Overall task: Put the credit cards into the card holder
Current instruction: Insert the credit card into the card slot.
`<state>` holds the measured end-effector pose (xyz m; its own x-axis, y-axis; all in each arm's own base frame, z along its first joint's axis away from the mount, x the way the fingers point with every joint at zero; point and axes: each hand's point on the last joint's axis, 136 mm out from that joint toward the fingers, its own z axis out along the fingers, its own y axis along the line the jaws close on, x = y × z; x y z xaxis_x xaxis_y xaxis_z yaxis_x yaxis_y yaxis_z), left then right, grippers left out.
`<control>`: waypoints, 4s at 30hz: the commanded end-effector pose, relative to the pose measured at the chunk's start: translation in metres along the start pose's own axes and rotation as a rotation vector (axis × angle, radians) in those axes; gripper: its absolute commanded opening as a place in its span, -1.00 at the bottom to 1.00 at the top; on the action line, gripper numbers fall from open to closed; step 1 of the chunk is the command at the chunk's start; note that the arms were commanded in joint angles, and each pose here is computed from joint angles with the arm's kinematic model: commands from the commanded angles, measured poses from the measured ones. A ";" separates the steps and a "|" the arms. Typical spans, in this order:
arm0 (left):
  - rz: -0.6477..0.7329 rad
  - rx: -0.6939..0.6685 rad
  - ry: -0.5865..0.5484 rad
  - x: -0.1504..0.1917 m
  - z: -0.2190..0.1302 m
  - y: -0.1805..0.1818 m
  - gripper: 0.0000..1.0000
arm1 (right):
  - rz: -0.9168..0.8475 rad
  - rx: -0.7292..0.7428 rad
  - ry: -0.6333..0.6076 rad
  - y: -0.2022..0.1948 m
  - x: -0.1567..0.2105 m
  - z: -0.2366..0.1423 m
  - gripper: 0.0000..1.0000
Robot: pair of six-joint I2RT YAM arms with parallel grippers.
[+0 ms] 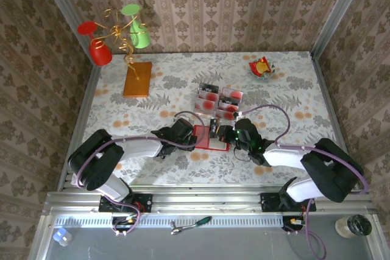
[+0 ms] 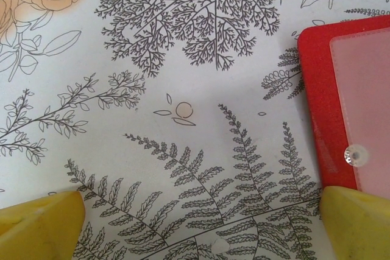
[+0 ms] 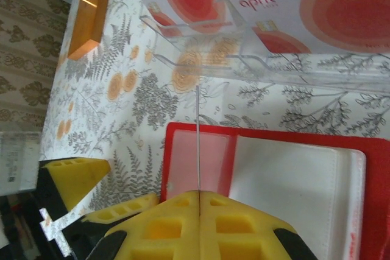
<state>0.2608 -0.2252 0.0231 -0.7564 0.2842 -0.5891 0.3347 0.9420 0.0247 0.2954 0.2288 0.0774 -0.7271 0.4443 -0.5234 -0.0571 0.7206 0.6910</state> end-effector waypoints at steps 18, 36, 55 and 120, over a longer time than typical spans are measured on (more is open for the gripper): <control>0.021 -0.042 0.039 0.008 0.001 0.005 1.00 | 0.067 -0.008 -0.055 -0.014 0.003 0.007 -1.00; 0.026 -0.041 0.036 0.006 0.000 0.003 1.00 | 0.105 0.024 -0.039 -0.032 0.014 0.006 -1.00; 0.023 -0.044 0.034 0.005 0.000 0.003 1.00 | 0.126 0.037 0.011 -0.038 0.027 0.010 -1.00; 0.022 -0.041 0.028 0.004 0.000 0.001 1.00 | 0.116 0.123 0.177 -0.055 0.053 0.004 -1.00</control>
<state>0.2593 -0.2245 0.0231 -0.7558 0.3011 -0.5815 0.3355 0.9407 0.0509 0.2747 0.2235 0.0269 -0.8015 0.4659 -0.3748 0.0690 0.6946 0.7160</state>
